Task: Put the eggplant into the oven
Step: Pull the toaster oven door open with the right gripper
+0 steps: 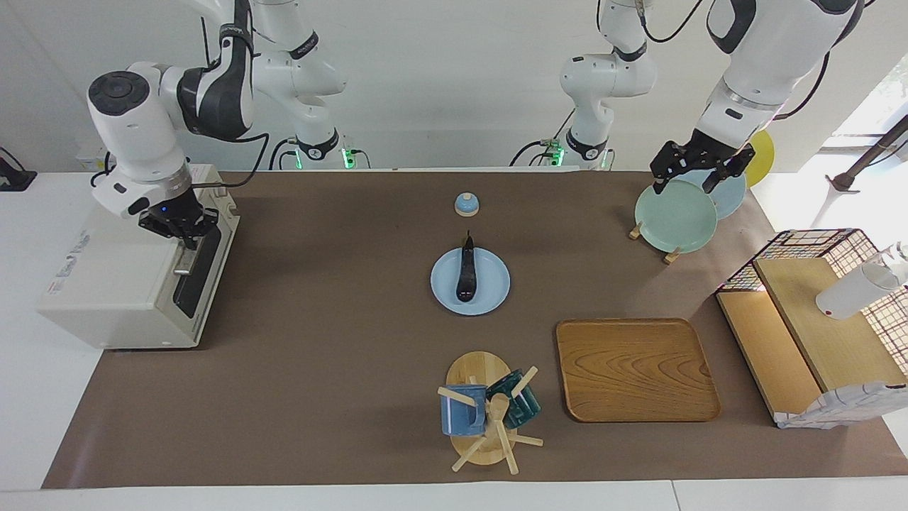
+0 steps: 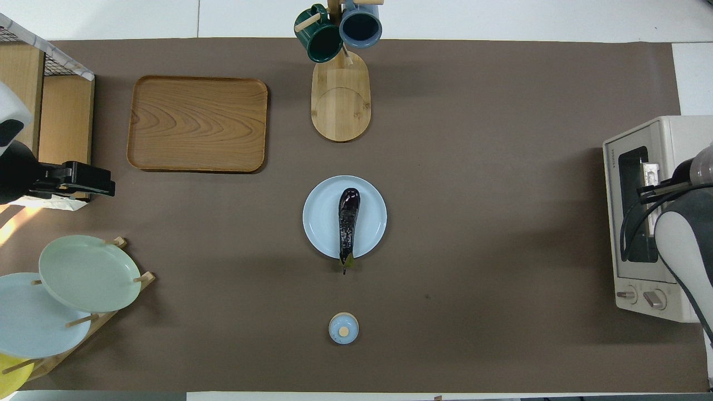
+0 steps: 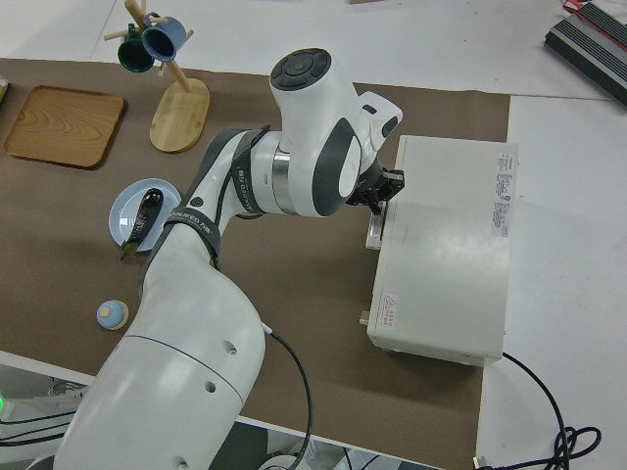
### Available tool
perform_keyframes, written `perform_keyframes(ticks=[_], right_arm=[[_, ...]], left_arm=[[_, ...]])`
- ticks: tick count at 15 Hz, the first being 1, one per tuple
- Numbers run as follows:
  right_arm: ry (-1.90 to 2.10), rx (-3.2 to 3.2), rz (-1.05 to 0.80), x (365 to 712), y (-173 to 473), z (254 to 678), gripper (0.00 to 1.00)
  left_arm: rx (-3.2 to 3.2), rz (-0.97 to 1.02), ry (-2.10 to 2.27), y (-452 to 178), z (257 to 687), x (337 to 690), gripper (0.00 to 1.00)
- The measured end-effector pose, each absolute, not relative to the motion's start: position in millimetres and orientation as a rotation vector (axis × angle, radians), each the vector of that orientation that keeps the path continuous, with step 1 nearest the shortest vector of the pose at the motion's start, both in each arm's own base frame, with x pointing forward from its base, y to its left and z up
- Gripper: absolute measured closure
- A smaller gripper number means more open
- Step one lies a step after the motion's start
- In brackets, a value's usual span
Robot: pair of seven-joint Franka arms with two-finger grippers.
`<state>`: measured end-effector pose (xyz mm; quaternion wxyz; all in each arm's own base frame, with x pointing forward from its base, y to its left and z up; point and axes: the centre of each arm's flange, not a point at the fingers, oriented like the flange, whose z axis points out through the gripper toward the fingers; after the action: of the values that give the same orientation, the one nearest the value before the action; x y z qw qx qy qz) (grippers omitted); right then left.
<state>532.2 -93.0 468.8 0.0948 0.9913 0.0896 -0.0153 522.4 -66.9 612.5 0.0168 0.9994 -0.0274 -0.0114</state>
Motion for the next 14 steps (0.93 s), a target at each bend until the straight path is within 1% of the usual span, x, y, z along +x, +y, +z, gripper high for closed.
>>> perform_keyframes(ticks=[4, 6, 8, 10, 12, 14], right_arm=[[0.276, 2.939, -0.025, 530.6, -81.4, 465.1, 0.99], [0.288, 2.942, -0.022, 531.6, -54.5, 456.1, 0.99], [0.332, 2.946, 0.0, 532.6, -20.5, 434.4, 0.99], [0.36, 2.956, 0.03, 537.1, 7.3, 402.1, 0.99], [0.379, 2.96, 0.048, 541.6, 23.3, 371.2, 0.99], [0.372, 2.963, 0.045, 543.9, 29.5, 355.1, 0.99]], left_arm=[[3.107, -0.064, -0.104, -60.8, 608.7, 522.9, 0.0], [3.107, -0.071, -0.105, -60.9, 607.0, 523.6, 0.0], [3.107, -0.082, -0.105, -60.9, 603.1, 525.7, 0.0], [3.106, -0.09, -0.109, -61.1, 600.2, 527.1, 0.0], [3.106, -0.089, -0.122, -60.4, 599.9, 527.7, 0.0], [3.106, -0.08, -0.128, -60.1, 601.4, 528.2, 0.0]])
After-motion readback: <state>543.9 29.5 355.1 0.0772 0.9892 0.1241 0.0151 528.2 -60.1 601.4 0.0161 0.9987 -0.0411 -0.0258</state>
